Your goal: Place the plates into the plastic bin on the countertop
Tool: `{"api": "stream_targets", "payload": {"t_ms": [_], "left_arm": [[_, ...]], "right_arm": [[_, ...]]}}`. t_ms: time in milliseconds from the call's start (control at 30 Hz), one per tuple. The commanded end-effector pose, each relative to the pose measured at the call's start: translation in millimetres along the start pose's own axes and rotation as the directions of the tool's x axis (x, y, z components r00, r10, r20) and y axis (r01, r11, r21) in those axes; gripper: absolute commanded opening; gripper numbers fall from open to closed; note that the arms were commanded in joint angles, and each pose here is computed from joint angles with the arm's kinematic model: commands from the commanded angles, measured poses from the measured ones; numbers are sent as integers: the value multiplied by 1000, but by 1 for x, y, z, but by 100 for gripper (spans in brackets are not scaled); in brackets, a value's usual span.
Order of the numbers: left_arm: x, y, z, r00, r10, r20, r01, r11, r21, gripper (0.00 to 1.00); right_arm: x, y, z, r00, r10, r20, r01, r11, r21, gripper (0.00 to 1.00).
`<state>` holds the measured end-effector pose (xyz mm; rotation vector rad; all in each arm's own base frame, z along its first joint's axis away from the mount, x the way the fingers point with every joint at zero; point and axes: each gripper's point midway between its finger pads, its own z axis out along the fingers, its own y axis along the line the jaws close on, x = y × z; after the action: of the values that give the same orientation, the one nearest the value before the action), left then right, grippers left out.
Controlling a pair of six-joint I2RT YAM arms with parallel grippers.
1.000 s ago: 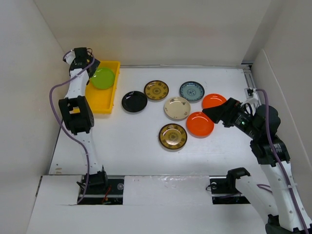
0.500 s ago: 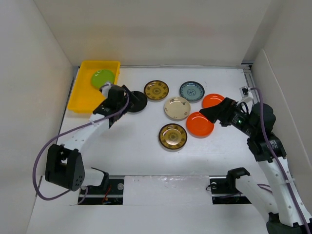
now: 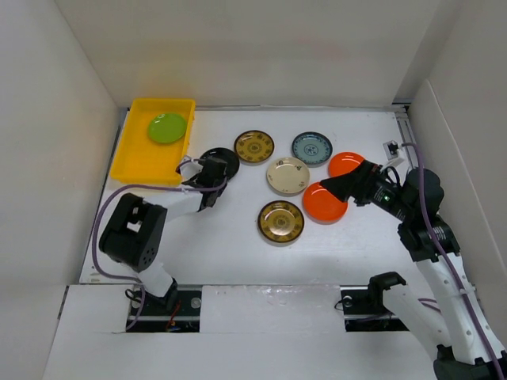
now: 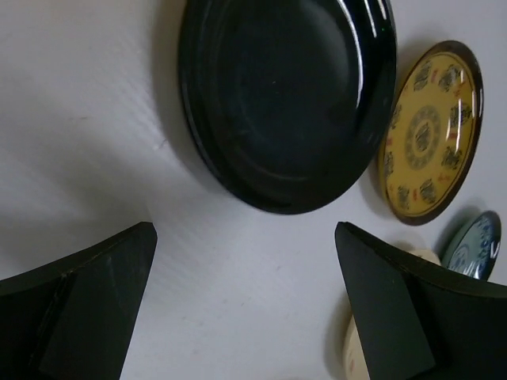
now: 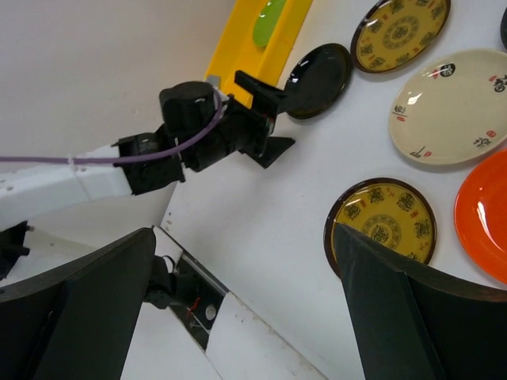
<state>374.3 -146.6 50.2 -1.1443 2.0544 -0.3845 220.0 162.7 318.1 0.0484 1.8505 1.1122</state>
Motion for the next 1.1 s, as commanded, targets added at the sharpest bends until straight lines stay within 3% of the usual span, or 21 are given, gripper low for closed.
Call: {"api": "stream_targets", "payload": {"t_ms": [0,133,167,267,300,333,400,600,733,833,933,1067], "left_arm": [[-7,-16,20,994,-90,60,91,996,-17,95],[-1,-14,42,995,-84,54,89,992,-90,85],[-1,-20,43,993,-104,56,109,990,-91,77],[3,-11,48,992,-112,52,118,983,-138,66],[5,-12,48,991,-124,44,129,982,-137,60],[5,-10,48,992,-120,43,125,981,-146,47],[8,-3,49,992,-119,41,125,977,-171,37],[9,8,51,988,-151,41,157,965,-212,28],[10,11,57,986,-164,37,168,960,-226,28],[16,18,61,985,-170,29,172,951,-257,19],[18,18,62,981,-192,26,192,944,-267,0],[18,24,53,978,-206,23,203,931,-303,0]], "right_arm": [[-7,19,0,999,-35,23,36,996,-83,100],[-7,21,-2,999,-39,29,41,995,-88,100],[-8,20,-2,999,-38,35,41,996,-81,100],[-8,20,-2,999,-38,35,41,996,-81,100],[-9,19,-2,998,-38,41,41,996,-74,100],[-12,22,-3,998,-42,47,46,996,-79,100],[-11,19,0,998,-46,41,49,996,-73,100],[-12,21,0,998,-47,35,50,996,-80,100],[-12,19,3,999,-43,28,45,996,-75,100],[-12,19,3,999,-43,28,45,996,-75,100],[-12,19,3,999,-43,28,45,996,-75,100],[-13,21,1,998,-52,29,54,996,-75,100]]}}
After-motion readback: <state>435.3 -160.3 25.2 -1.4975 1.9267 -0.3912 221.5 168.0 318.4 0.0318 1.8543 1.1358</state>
